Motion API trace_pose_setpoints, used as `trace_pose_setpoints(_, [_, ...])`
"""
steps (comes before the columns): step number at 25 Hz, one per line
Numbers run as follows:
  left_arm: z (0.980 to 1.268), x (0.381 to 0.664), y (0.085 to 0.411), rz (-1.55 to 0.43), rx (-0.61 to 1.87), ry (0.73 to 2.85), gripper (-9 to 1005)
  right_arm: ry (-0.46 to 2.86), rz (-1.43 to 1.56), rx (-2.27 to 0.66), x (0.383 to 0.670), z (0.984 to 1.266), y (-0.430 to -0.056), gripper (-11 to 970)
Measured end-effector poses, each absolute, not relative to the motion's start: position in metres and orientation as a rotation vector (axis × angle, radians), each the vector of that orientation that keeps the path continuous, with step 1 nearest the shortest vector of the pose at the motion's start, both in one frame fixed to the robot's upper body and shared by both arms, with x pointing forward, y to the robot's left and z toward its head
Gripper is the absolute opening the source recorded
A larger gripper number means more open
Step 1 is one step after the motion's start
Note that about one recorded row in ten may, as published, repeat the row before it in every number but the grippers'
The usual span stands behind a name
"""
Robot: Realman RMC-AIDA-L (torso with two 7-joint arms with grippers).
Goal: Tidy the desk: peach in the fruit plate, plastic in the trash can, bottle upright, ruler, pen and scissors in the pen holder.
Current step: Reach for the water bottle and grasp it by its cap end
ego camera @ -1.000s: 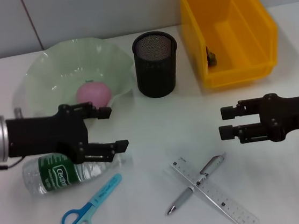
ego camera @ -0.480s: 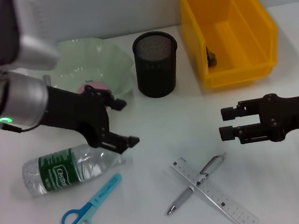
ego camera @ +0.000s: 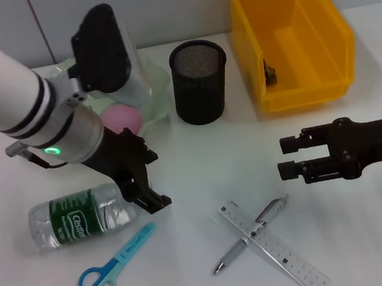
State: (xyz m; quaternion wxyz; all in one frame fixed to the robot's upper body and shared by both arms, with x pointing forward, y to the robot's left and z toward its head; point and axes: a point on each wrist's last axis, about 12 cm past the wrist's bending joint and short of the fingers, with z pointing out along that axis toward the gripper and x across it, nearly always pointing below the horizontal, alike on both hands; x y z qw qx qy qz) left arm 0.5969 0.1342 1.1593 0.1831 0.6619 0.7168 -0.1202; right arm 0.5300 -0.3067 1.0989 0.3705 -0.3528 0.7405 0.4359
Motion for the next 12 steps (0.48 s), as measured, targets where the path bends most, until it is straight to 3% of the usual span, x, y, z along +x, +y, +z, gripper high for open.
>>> trace_pose_setpoints(12, [1.146,0.600,0.124,-0.286,1.868,2.086,860,1.910,1.116,-0.931,0.530,1.098,-0.306,656])
